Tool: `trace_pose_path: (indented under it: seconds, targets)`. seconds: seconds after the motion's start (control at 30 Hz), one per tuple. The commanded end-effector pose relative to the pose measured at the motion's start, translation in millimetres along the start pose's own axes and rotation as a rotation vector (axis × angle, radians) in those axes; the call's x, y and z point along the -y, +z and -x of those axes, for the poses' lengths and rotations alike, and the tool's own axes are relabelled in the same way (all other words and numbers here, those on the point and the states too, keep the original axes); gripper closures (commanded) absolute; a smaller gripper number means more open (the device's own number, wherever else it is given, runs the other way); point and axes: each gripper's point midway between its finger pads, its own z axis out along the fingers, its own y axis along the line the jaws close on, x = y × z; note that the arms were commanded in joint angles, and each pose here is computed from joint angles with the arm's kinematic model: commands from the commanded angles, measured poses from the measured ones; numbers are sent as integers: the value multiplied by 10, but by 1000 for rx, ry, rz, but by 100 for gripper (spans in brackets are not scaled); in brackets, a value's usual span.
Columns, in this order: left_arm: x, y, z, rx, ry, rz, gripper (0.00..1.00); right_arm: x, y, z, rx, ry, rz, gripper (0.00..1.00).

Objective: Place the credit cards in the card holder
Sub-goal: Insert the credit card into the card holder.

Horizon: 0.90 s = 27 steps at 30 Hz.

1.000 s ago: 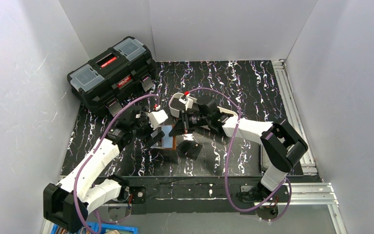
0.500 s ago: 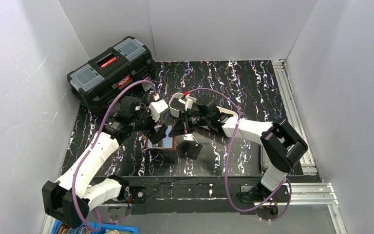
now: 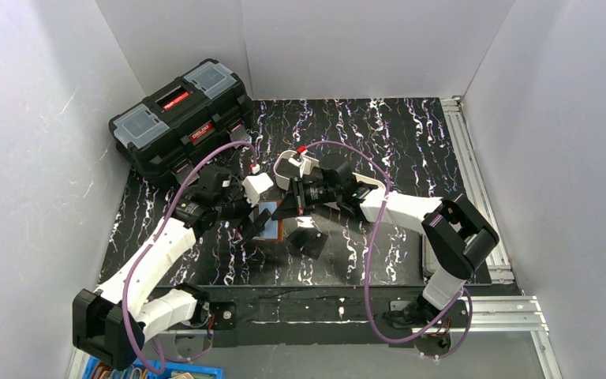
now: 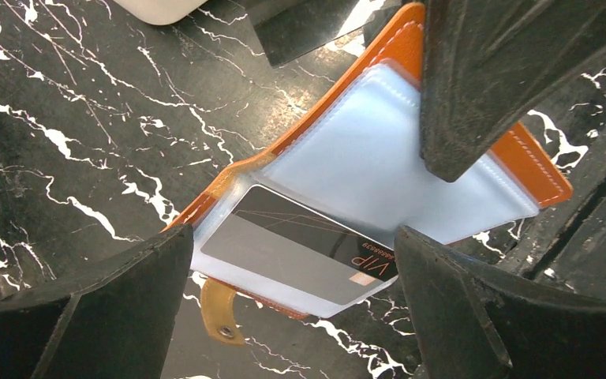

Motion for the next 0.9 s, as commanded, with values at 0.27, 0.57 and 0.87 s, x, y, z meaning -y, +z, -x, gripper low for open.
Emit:
trace_pose_path:
  seconds: [0.27,0.57,0.87]
  targets:
    - [-179,-18,-147,-49,56,103,1,-286,-117,138,30,-80,89,99]
    - [-211,-35,-287,-88,63,134,1,-71,-223,-118,-17,-52,52,99]
    - [4,-69,-155,-51,16,17,0,304,-75,-248,-68,31,-12,99]
